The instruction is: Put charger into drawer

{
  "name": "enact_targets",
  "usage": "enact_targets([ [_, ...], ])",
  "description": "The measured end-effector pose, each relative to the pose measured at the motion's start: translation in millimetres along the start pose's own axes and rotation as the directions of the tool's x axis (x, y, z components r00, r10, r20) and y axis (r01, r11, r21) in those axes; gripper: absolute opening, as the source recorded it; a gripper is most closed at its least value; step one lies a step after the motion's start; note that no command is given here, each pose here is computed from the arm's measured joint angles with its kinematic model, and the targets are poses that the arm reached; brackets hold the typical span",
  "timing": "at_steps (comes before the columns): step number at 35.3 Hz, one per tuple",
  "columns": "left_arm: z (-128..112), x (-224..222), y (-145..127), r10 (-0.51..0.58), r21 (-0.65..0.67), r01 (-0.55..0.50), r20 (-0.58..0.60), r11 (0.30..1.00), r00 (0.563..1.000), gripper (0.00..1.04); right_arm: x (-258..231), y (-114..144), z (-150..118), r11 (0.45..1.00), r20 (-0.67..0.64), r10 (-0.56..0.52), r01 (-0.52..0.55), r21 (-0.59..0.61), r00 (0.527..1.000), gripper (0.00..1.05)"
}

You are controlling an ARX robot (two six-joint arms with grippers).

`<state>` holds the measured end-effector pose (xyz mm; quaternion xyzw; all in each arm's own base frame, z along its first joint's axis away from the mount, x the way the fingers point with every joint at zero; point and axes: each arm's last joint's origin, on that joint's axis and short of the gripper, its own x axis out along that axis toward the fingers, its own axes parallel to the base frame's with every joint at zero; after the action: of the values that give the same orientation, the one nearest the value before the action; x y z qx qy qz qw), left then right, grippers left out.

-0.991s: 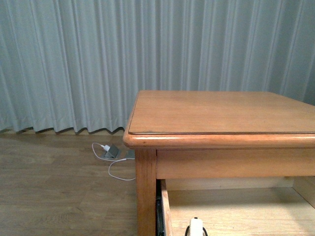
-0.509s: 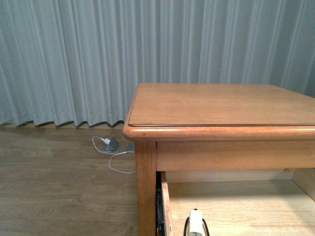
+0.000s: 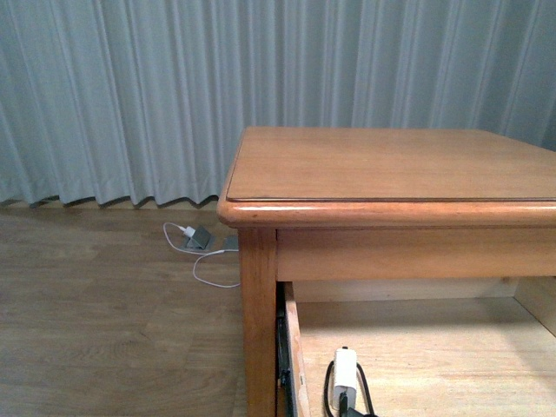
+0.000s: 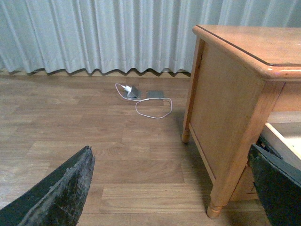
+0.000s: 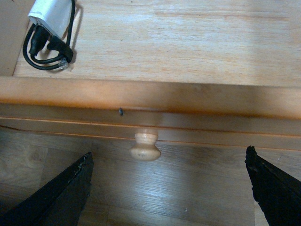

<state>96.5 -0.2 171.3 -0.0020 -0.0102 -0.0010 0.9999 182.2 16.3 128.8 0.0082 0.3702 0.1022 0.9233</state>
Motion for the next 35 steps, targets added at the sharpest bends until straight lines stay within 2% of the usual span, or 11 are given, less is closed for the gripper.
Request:
enact_targets([
  [9, 0, 0, 0, 0.000, 0.000, 0.000, 0.000, 1.000, 1.000, 0.98, 31, 8, 13, 0.998, 0.014, -0.051, 0.051, -0.027, 0.999, 0.96],
  [21, 0, 0, 0, 0.000, 0.000, 0.000, 0.000, 1.000, 1.000, 0.98, 80, 18, 41, 0.989, 0.157, -0.144, 0.144, 0.011, 0.977, 0.96],
  [35, 0, 0, 0, 0.000, 0.000, 0.000, 0.000, 1.000, 1.000, 0.98, 132, 23, 70, 0.985, 0.290, -0.173, 0.160, 0.069, 0.941, 0.96],
])
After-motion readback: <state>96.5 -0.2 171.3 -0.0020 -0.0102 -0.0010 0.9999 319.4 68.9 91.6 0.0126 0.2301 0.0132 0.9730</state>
